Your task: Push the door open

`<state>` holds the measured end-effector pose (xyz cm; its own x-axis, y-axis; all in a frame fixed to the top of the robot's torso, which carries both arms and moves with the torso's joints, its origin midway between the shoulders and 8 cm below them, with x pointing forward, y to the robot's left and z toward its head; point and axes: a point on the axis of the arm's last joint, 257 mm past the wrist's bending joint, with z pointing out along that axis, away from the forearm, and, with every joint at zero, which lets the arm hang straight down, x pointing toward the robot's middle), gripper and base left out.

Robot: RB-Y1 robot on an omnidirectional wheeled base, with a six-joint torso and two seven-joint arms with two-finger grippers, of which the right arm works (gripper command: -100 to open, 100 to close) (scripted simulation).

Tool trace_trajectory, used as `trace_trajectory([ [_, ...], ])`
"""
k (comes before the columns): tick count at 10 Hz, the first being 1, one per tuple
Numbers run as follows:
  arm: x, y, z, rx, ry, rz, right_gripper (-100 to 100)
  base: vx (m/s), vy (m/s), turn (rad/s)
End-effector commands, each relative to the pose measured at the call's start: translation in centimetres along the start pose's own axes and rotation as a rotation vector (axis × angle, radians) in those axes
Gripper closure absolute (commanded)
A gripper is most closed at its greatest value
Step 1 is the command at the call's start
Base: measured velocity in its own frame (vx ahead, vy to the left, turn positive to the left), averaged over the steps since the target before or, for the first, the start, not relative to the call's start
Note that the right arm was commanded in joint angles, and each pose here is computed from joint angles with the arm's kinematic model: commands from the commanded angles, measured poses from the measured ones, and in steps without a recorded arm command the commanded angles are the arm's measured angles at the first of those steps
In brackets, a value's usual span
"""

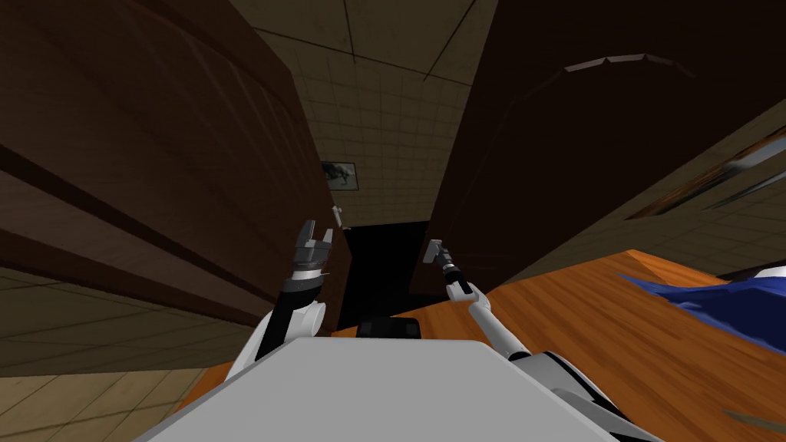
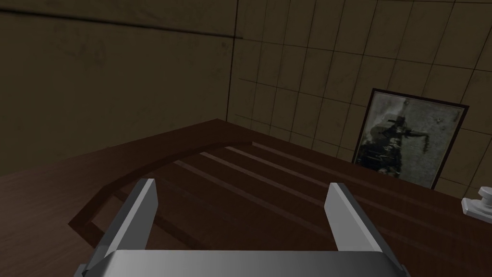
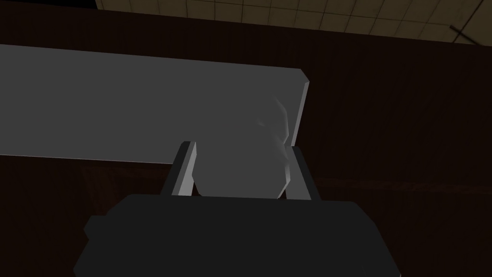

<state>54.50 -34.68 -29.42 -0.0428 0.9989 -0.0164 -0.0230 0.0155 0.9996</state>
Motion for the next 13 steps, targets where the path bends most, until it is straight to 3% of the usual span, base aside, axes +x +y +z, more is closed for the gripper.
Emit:
trace_trajectory([
  [1,-1.5,1.3,0.43,-0.023,-0.029,-0.012,100,0.108,0.045,-0.032],
  [13,-3.9,1.0,2.01,-0.013,-0.145,-0.01,100,0.097,0.049,-0.04],
])
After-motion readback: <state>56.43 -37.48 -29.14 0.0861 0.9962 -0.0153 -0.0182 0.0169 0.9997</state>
